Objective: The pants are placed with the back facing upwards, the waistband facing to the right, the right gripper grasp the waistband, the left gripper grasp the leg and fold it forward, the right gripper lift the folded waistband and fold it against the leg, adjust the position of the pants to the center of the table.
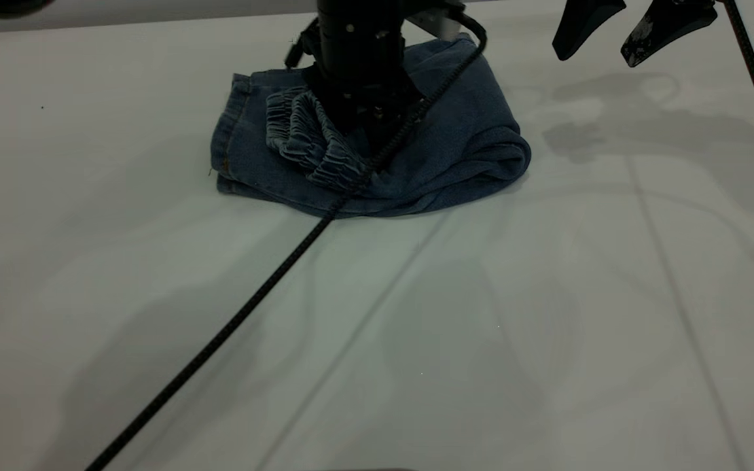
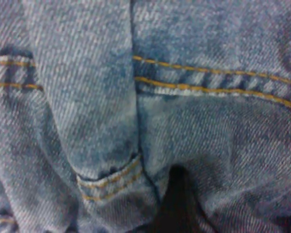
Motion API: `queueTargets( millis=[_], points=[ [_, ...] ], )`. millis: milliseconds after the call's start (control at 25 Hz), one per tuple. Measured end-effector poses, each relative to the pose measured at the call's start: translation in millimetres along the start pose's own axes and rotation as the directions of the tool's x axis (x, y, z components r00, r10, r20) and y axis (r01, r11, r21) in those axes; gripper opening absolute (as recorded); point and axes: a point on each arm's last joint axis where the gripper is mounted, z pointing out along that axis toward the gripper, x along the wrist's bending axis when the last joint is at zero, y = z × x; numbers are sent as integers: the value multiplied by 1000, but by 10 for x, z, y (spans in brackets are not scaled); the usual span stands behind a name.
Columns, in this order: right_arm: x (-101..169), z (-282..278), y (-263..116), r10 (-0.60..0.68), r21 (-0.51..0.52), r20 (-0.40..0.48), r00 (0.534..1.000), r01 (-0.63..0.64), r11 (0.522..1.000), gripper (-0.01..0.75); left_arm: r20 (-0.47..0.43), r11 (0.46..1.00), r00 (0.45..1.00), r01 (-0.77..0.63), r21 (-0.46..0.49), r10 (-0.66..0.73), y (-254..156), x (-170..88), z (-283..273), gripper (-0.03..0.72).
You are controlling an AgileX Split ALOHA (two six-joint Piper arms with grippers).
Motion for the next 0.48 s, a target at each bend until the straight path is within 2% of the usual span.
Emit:
queueTargets(
  millis=[80,160,320,480],
  points=[
    [16,-36,6,-5,-2,-1,1000,5,1000,594,-21,1000,1000,-4,4,4,23,8,-25,566],
    [57,-129,27,-17,-8,-5,1000,17,1000,594,-50,999,999,13,-34,-15,90,51,-102,566],
    [229,-550,164,-64,-50,-4,998,64,997,594,-131,988,989,50,-144,-69,233,168,-459,566],
    [430,-1085,240,-90,-83,18,996,92,992,594,-159,969,982,63,-238,-103,284,219,-916,566]
  ],
)
